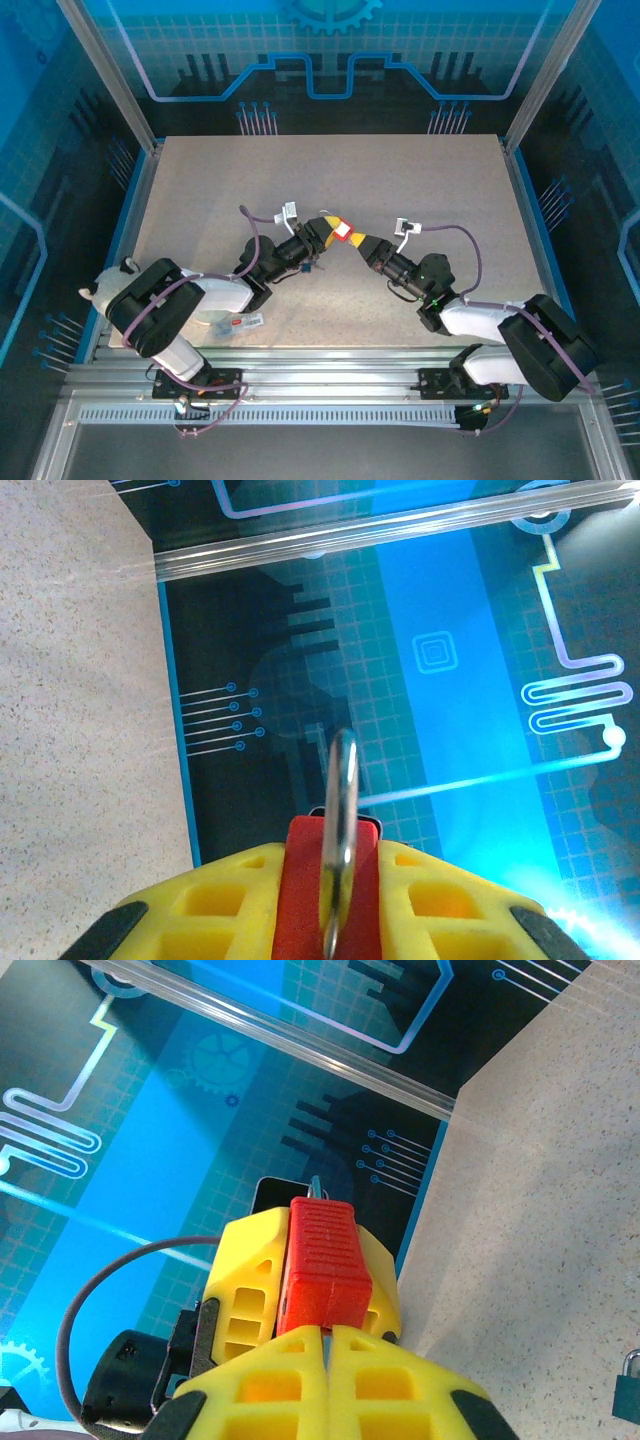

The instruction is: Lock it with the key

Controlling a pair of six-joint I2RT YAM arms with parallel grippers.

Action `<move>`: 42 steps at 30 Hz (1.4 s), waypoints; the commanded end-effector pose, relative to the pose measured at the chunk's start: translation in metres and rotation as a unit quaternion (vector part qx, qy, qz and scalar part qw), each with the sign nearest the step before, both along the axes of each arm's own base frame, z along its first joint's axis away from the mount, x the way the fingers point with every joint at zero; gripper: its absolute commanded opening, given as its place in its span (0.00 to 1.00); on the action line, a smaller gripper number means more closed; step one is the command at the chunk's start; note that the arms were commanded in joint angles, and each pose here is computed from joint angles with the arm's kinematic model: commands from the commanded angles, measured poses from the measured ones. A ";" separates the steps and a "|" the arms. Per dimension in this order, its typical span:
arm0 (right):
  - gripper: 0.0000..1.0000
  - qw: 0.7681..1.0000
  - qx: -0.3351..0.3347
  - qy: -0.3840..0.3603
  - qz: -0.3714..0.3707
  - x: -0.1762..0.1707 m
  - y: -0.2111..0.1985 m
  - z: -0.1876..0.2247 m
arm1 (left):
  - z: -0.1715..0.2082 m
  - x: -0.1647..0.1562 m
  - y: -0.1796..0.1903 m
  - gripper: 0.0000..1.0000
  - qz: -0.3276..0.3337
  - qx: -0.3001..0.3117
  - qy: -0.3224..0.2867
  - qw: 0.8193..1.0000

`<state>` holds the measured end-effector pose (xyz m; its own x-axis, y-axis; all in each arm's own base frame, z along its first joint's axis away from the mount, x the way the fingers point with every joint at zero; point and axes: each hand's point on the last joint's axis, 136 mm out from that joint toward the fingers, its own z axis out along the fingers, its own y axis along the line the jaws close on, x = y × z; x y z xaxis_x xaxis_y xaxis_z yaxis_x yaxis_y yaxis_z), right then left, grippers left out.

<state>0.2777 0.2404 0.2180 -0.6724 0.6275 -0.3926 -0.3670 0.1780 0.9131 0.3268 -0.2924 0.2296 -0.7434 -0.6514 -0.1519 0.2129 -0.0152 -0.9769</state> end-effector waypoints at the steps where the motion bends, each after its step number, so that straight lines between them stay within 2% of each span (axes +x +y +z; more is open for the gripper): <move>1: 0.00 1.000 -0.026 0.006 0.016 -0.014 0.002 -0.018 | 0.037 0.040 0.058 0.00 0.140 -0.062 -0.034 0.988; 42: 0.00 0.999 -0.048 0.011 -0.014 -0.021 -0.014 -0.021 | 0.024 0.066 0.091 0.00 0.208 -0.080 -0.003 0.975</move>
<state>0.2659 0.2287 0.2125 -0.6580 0.6349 -0.4048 -0.3413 0.2276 0.9120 0.3357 -0.2846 0.2239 -0.7378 -0.6675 -0.1004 0.1662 -0.0355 -0.9855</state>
